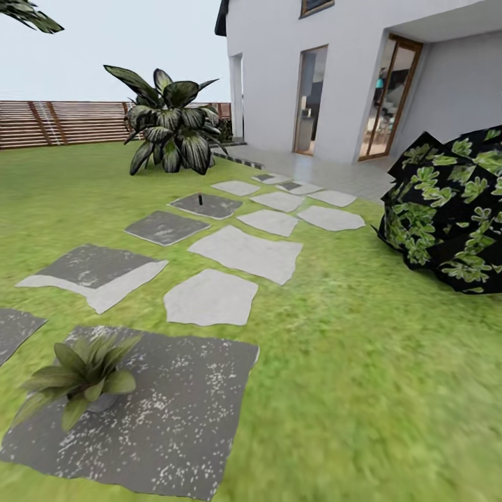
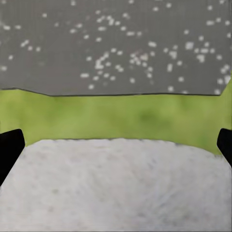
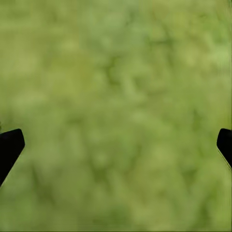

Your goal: Pick up the pesticide atomizer in the garden and spray insectifuge to fully cover both potted plants in the garden.

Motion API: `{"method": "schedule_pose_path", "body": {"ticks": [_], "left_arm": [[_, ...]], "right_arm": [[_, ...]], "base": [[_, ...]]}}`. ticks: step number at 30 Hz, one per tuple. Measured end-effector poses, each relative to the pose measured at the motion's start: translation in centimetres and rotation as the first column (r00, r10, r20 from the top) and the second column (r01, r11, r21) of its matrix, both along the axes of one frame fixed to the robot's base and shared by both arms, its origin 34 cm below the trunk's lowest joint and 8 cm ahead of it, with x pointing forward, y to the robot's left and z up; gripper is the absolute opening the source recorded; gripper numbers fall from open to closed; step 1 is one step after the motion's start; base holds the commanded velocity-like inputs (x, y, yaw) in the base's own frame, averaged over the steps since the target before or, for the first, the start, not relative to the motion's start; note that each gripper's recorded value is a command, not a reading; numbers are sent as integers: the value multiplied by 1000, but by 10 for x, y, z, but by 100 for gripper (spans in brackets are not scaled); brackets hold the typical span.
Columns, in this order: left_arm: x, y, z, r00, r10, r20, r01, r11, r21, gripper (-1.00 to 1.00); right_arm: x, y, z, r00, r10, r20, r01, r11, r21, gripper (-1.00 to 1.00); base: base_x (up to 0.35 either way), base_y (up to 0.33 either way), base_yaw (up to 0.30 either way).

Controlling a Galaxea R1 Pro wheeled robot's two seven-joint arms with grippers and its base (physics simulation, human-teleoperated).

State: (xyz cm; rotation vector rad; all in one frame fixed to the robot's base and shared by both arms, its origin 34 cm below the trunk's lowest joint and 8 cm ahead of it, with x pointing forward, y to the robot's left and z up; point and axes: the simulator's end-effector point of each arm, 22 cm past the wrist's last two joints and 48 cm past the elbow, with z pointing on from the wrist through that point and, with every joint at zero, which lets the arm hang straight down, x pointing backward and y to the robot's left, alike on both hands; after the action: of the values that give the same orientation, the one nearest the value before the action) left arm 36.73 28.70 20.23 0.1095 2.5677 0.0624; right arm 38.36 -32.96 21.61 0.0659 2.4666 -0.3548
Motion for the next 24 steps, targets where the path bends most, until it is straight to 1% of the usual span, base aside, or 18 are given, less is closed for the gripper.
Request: {"method": "schedule_pose_path", "body": {"ticks": [24], "left_arm": [[0, 0, 0, 1000, 1, 0, -1, 1000, 0, 100]], "right_arm": [[0, 1, 0, 1000, 1, 0, -1, 1000, 1, 100]], "base": [[339, 0, 0]]}}
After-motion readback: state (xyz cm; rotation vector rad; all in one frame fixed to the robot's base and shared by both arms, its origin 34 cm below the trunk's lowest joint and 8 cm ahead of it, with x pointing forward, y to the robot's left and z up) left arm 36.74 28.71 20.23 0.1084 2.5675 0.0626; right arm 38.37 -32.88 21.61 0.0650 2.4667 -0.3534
